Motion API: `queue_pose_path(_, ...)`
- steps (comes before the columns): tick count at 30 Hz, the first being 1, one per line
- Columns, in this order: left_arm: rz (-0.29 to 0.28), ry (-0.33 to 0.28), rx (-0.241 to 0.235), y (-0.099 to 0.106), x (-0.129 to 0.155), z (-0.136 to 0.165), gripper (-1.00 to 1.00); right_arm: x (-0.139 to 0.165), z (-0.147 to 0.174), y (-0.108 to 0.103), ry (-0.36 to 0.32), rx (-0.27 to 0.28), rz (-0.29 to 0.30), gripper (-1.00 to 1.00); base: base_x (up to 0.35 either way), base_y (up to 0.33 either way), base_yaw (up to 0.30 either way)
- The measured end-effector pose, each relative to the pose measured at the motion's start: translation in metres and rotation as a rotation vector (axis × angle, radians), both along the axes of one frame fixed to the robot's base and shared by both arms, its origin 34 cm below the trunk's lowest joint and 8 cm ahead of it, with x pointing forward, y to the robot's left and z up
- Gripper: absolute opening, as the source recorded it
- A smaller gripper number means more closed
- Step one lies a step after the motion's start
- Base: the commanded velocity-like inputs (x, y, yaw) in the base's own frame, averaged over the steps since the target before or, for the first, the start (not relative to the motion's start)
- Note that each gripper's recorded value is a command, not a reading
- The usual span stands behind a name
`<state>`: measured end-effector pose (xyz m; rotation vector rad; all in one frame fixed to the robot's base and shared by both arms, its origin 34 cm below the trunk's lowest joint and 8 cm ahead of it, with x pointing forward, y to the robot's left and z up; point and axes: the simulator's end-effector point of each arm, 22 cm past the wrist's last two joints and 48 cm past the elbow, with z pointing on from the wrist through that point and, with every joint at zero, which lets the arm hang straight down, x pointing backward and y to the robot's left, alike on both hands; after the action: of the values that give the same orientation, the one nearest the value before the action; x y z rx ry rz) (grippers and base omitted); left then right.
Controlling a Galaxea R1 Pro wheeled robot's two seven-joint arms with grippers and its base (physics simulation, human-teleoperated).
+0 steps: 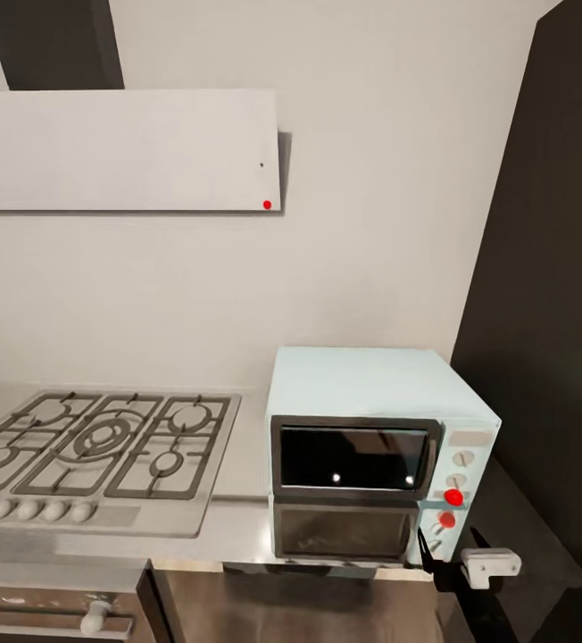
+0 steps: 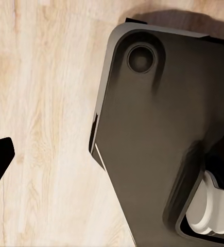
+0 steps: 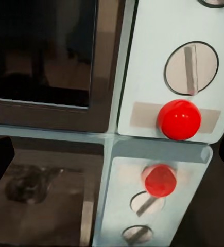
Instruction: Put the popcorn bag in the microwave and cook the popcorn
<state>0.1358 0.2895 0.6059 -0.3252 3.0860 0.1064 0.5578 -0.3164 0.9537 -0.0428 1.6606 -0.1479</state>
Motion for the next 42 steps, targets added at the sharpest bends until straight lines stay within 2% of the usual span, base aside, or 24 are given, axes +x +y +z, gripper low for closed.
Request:
queue_pose_path(28,0.0,-0.001,0.0,0.0,0.0,0.0,1.0,0.0,0.001,-0.003,-0.002,-0.005,0.001,1.0,0.097,0.0,0.0)
queue_pose_path(36,0.0,-0.001,0.0,0.0,0.0,0.0,1.0,0.001,0.017,-0.001,-0.075,-0.007,0.007,1.0,0.004,0.0,0.0)
queue_pose_path(42,-0.001,-0.001,-0.001,-0.001,0.001,0.0,1.0,0.001,0.018,-0.007,-0.083,-0.02,0.007,1.0,0.0,0.0,0.0)
